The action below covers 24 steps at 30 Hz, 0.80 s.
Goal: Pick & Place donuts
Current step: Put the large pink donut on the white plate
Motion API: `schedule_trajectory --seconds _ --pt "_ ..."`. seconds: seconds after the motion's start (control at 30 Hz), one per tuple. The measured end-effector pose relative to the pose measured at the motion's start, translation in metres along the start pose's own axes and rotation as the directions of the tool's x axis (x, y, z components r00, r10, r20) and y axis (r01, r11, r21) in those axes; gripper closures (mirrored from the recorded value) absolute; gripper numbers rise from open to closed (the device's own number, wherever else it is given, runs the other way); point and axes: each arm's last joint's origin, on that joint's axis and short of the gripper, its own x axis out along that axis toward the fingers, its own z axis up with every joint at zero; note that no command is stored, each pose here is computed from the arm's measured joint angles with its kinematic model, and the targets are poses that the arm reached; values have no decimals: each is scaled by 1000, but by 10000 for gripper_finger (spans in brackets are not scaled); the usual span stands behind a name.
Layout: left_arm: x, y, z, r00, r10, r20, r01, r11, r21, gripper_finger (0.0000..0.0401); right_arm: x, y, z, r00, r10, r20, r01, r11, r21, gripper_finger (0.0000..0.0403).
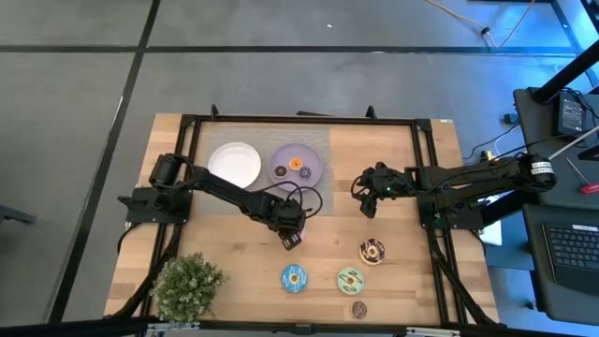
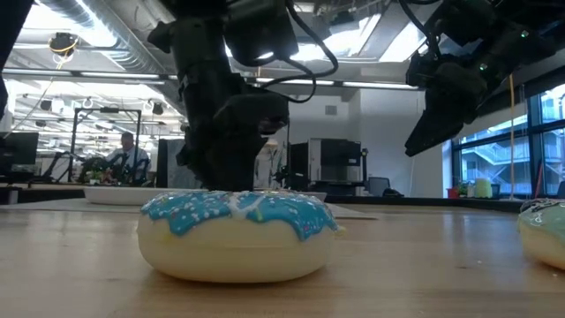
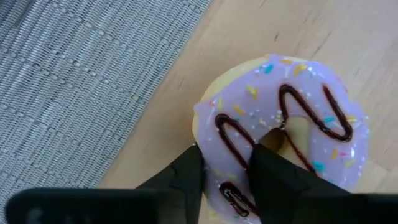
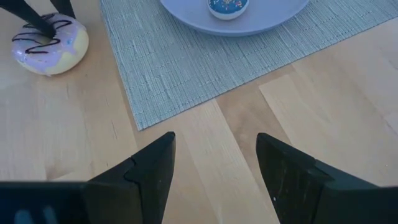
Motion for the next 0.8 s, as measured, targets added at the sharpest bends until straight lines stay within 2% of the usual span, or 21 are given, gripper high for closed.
schedule_trajectory --seconds 0.23,0.5,0.67,0.8 --pt "-17 7 6 1000 -23 -3 23 999 28 336 0 0 0 1000 0 0 0 1000 -3 177" --pt "-78 31 18 997 -33 64 29 998 53 338 0 0 0 1000 0 0 0 1000 -4 177" --pt "-120 70 22 990 91 104 -96 994 44 331 0 0 1 1000 1 8 0 1000 -22 177" --pt "-145 105 28 974 182 133 -179 983 -34 329 0 1 3 1000 8 30 -7 1000 -19 177"
